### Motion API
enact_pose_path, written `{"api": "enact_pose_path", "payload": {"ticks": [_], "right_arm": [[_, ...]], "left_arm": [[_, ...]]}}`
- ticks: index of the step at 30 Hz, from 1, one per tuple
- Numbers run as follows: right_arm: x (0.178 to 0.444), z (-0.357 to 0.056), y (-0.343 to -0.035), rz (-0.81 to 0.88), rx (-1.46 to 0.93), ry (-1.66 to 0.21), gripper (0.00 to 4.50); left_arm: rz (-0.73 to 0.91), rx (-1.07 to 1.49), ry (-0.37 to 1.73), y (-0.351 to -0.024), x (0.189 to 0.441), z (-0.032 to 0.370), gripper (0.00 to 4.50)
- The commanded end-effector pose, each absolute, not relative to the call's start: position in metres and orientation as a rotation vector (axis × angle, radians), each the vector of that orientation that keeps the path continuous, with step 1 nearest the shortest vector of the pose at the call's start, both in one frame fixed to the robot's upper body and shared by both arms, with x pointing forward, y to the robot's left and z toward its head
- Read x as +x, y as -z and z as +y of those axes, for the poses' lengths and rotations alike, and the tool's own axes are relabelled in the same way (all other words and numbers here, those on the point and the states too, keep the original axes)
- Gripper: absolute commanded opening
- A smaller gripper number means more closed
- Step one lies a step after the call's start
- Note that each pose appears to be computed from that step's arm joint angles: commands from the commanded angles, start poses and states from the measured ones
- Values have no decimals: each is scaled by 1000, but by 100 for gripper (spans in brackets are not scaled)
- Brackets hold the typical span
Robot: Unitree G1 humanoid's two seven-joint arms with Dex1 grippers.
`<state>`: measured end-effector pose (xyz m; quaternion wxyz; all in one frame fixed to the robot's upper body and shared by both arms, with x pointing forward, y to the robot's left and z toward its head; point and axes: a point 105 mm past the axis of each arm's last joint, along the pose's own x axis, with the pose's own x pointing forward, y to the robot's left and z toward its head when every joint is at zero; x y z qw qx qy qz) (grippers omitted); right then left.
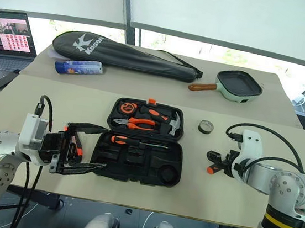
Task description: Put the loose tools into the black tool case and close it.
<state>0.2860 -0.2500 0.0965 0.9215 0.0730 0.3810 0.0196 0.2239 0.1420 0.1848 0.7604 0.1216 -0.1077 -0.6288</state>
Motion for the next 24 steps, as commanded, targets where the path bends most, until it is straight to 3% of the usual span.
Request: {"api": "enact_pose_path", "payload": {"ticks": [1, 10, 13, 16, 17, 22, 24], "right_arm": [[269, -262, -74, 896, 173, 18, 450], [263, -261, -68, 914, 211, 41, 450], [261, -263, -67, 925, 208, 53, 375], [257, -268, -69, 921, 210, 68, 279], [256, -269, -69, 916, 214, 75, 225], [246, -279, -70, 895, 236, 124, 84], [243, -289, -77, 859, 251, 164, 79]], "left_arm": [[-284, 275, 1378, -192, 221, 137, 441], [-291, 260, 1378, -188, 224, 135, 441], [-293, 256, 1382, -188, 225, 134, 450], [-290, 250, 1385, -187, 226, 136, 450], [-288, 249, 1386, -186, 226, 136, 450], [-276, 238, 1394, -183, 226, 138, 450], [-269, 230, 1393, -181, 226, 139, 450]]}}
